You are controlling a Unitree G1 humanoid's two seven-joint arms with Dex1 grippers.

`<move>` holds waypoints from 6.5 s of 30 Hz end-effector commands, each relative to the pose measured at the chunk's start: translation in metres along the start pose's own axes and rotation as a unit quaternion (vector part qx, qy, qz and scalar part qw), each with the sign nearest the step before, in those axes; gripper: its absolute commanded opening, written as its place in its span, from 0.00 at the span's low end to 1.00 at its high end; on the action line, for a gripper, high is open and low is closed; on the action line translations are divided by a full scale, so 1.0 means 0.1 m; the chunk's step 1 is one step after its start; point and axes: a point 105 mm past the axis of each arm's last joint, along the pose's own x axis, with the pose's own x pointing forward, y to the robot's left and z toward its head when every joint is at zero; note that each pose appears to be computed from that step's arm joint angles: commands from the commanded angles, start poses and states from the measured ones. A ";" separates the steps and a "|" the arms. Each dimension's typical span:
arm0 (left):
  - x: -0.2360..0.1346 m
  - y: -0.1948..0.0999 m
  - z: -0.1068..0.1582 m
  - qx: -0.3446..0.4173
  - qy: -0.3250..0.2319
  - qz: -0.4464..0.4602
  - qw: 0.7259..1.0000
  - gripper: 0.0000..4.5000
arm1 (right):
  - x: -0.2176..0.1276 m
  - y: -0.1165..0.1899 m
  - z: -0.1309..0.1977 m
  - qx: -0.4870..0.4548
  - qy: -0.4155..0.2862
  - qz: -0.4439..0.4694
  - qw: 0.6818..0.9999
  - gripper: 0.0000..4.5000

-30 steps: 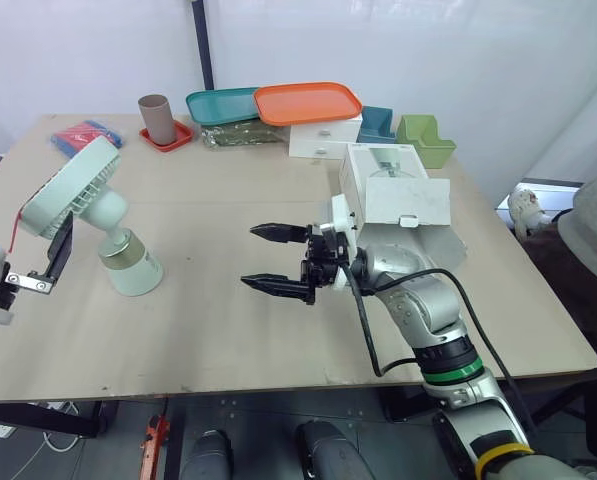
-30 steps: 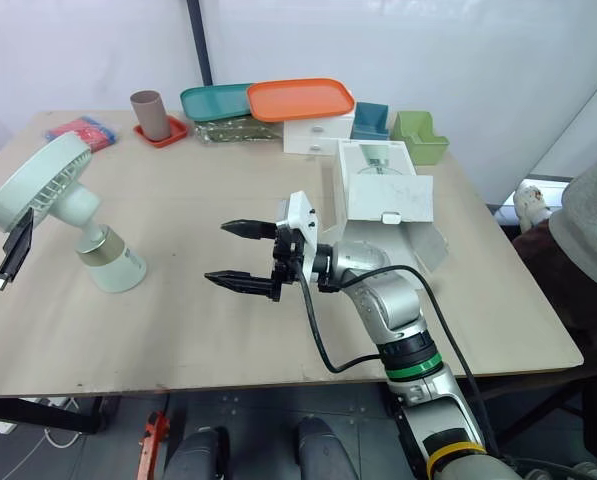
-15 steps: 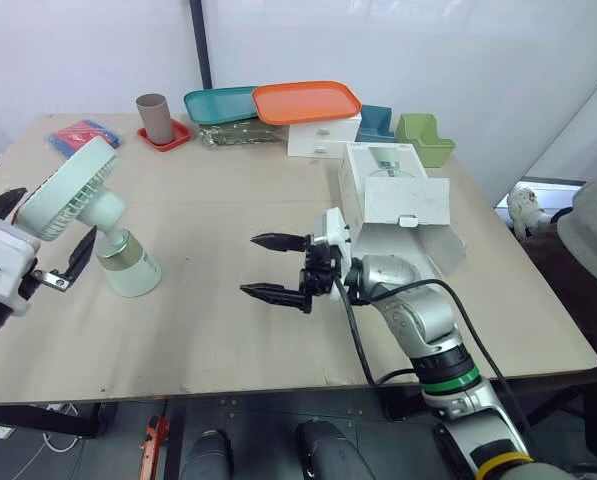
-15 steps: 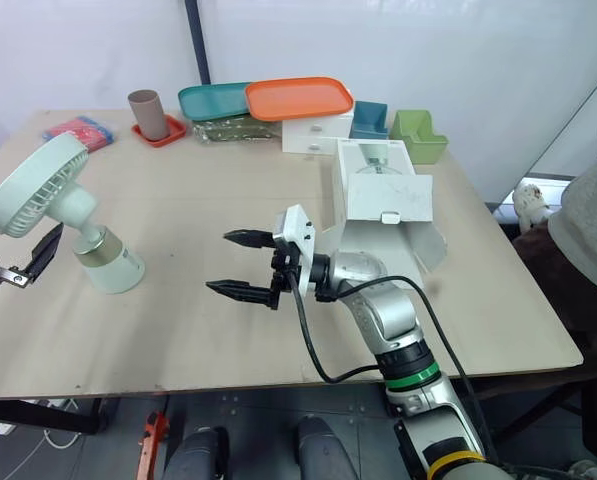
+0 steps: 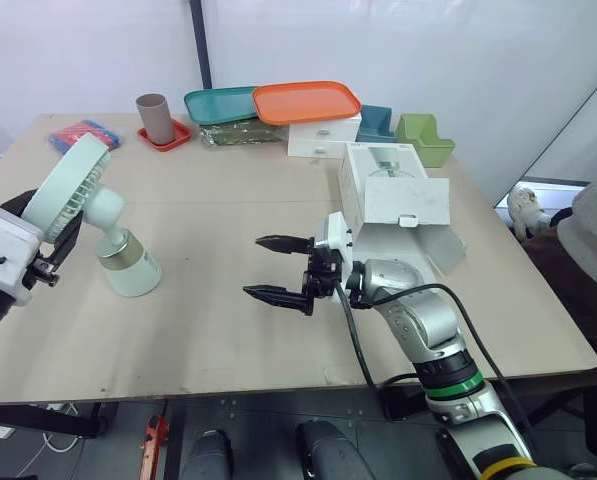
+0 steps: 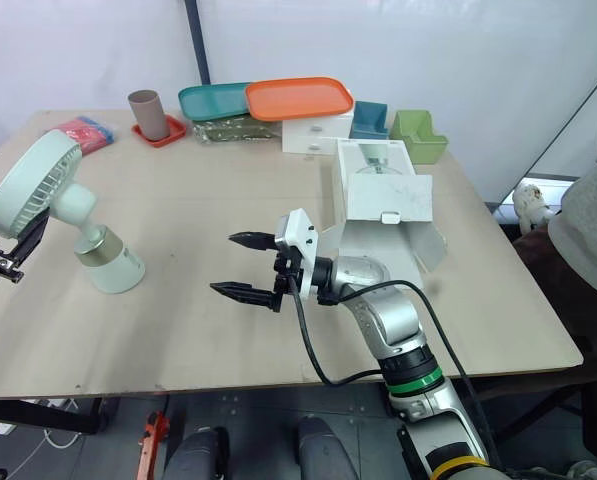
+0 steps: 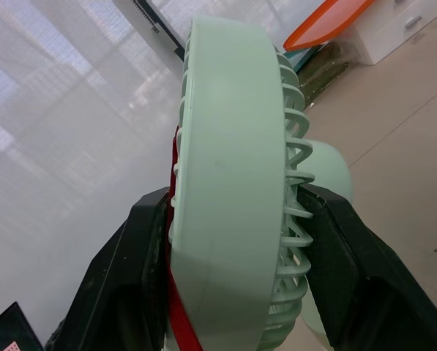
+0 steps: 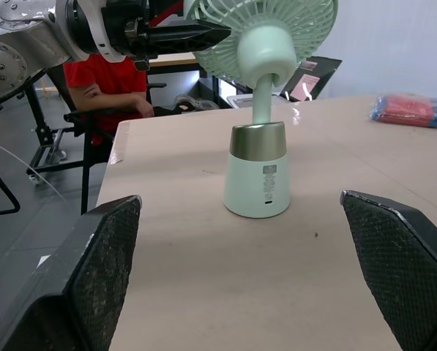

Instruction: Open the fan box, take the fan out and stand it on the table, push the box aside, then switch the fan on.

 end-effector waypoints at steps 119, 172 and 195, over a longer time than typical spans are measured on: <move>0.29 -0.74 0.72 -0.365 -0.143 -0.081 0.916 0.47 | 0.83 -0.28 0.12 -0.034 0.061 -0.127 0.989 0.39; 0.04 0.09 -0.01 -0.353 -0.073 -0.034 0.932 0.99 | 0.72 -0.62 0.47 -0.046 0.055 -0.201 0.977 0.09; -0.22 -0.75 -0.04 -0.424 -0.017 -0.300 0.854 0.37 | 0.12 0.02 0.41 -0.009 -0.030 0.019 0.999 0.09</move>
